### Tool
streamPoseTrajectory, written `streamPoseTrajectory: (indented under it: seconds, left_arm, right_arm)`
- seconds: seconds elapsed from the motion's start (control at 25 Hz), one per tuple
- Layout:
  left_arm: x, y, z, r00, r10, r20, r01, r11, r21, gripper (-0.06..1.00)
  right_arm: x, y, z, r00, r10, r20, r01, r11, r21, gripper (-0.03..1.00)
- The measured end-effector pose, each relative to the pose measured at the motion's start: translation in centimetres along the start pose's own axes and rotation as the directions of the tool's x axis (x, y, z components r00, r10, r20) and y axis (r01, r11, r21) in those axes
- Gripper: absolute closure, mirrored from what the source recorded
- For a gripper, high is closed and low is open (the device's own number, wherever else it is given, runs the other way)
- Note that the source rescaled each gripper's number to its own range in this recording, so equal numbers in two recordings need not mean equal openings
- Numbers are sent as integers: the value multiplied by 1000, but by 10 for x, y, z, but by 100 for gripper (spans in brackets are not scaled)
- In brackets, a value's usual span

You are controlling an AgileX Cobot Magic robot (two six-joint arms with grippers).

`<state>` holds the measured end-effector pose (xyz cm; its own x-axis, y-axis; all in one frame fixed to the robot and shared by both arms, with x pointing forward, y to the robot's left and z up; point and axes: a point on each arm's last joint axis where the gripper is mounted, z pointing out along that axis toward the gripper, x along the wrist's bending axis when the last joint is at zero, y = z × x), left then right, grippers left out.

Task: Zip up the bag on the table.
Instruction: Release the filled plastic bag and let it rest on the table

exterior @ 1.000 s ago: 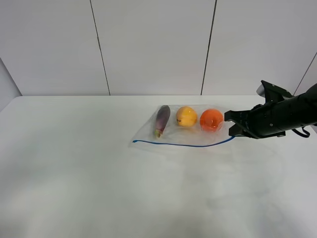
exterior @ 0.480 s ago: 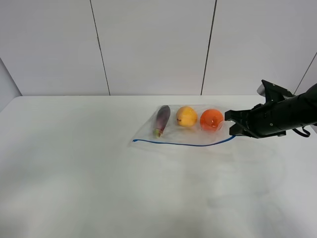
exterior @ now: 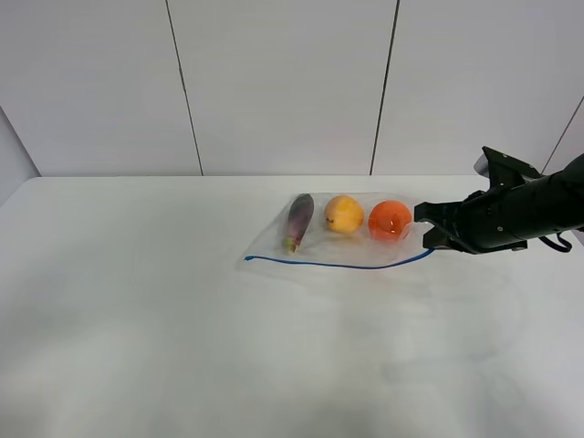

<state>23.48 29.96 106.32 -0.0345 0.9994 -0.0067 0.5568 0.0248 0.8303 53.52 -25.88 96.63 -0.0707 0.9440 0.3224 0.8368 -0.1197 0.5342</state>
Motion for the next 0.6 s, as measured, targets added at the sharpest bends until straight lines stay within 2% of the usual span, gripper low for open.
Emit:
streamPoseTrajectory:
  seconds: [0.24,0.48,0.6]
  left_arm:
    - [0,-9,-11,1000,1,0,-1,997,-83,28]
    - [0,-9,-11,1000,2,1,-2,996,-84,28]
    - [0,-9,-11,1000,2,1,-2,996,-84,28]
  right_arm:
    - [0,0,0,1000,0,3,0,1000,-4,97]
    - [0,1,0,1000,0,5,0,1000,-7,96]
    - [-1,1,0,1000,-1,9,1,1000,-11,89]
